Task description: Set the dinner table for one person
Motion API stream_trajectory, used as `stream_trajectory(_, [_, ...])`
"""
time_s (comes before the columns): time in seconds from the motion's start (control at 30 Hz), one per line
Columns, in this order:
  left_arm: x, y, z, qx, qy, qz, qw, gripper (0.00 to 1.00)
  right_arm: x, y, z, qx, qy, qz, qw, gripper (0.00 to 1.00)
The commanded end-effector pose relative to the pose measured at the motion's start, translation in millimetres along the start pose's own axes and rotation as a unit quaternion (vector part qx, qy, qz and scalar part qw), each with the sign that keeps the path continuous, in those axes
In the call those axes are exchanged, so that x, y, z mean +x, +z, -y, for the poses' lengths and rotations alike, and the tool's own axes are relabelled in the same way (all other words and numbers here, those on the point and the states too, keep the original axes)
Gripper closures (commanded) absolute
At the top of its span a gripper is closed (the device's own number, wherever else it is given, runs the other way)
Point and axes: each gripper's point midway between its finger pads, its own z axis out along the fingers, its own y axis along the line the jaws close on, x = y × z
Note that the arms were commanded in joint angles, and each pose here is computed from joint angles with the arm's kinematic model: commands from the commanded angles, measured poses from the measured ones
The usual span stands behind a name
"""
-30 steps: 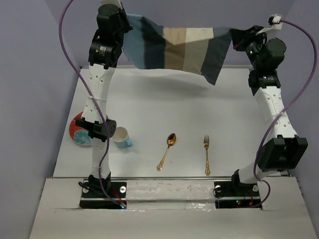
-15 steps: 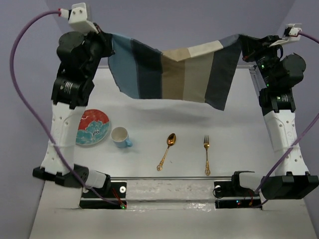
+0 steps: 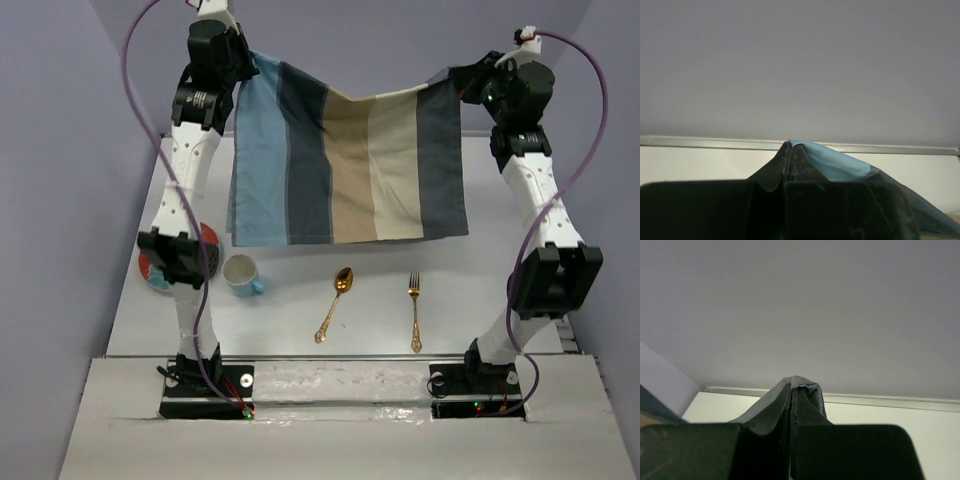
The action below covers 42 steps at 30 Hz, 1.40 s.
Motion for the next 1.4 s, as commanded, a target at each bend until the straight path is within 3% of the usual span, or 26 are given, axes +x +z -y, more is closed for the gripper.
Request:
stream_trajectory(0.0, [-59,-16,2,0.016,-0.007,0.056,0.998,1.0,-55,16,-7,-0.009,-0.014,0.046,0.999,1.0])
stream_trajectory(0.17, [-79,-30,7,0.028,-0.002,0.081,0.996,1.0,-96,6,-30,-0.027,-0.032,0.08,0.996,1.0])
stream_trajectory(0.3, [-37,-27,1,0.011,-0.009,0.005,1.0,1.0,-82,-26,-34,-0.021,-0.029,0.072,0.997,1.0])
stream_trajectory(0.33, [-26,-25,3,0.011,-0.005,-0.013,1.0,1.0,-39,-27,-16,-0.006,-0.014,0.033,0.999,1.0])
stream_trajectory(0.43, [29,-15,4,-0.023,0.026,-0.085,0.996,1.0,-2,-49,-9,-0.002,0.0,0.015,1.0,1.0])
stream_trajectory(0.47, [40,-14,5,-0.029,0.035,-0.099,0.994,1.0,49,-55,11,0.016,0.019,-0.032,0.999,1.0])
stream_trajectory(0.57, [69,-17,-6,-0.072,0.064,-0.138,0.986,1.0,107,-69,24,0.019,0.045,-0.079,0.996,1.0])
stream_trajectory(0.67, [74,-30,-23,-0.109,0.08,-0.148,0.98,0.85,182,-90,45,0.037,0.083,-0.143,0.986,1.0])
stream_trajectory(0.7, [110,-30,-30,-0.111,0.087,-0.189,0.972,0.82,196,-94,50,0.044,0.09,-0.157,0.983,1.0])
stream_trajectory(0.73, [92,-49,-25,-0.097,0.076,-0.166,0.978,0.76,206,-98,53,0.051,0.093,-0.166,0.98,1.0])
stream_trajectory(0.77, [92,-43,-20,-0.079,0.063,-0.135,0.986,0.63,214,-102,56,0.057,0.096,-0.175,0.978,1.0])
stream_trajectory(0.8, [156,-51,-37,-0.085,0.065,-0.195,0.975,0.57,229,-111,60,0.064,0.099,-0.19,0.975,1.0])
stream_trajectory(0.87, [165,-69,-47,-0.086,0.029,-0.191,0.977,0.39,243,-121,67,0.081,0.098,-0.206,0.97,1.0])
stream_trajectory(0.9, [200,-76,-50,-0.07,0.017,-0.221,0.973,0.35,257,-130,71,0.09,0.1,-0.223,0.965,1.0])
stream_trajectory(0.93, [209,-81,-52,-0.068,0.008,-0.227,0.972,0.31,261,-134,73,0.094,0.1,-0.228,0.964,1.0])
stream_trajectory(0.97, [206,-88,-51,-0.061,-0.001,-0.214,0.975,0.3,264,-138,74,0.101,0.099,-0.231,0.963,1.0])
stream_trajectory(1.03, [246,-109,-55,-0.055,-0.02,-0.247,0.967,0.31,279,-151,80,0.121,0.108,-0.253,0.954,1.0])
stream_trajectory(1.07, [238,-112,-51,-0.05,-0.028,-0.238,0.969,0.31,284,-155,82,0.129,0.11,-0.26,0.951,1.0])
stream_trajectory(1.2, [264,-139,-56,-0.044,-0.052,-0.241,0.968,0.4,307,-180,100,0.196,0.12,-0.295,0.927,1.0])
stream_trajectory(1.37, [238,-165,-52,-0.029,-0.059,-0.198,0.978,0.49,304,-204,121,0.269,0.106,-0.284,0.914,0.99])
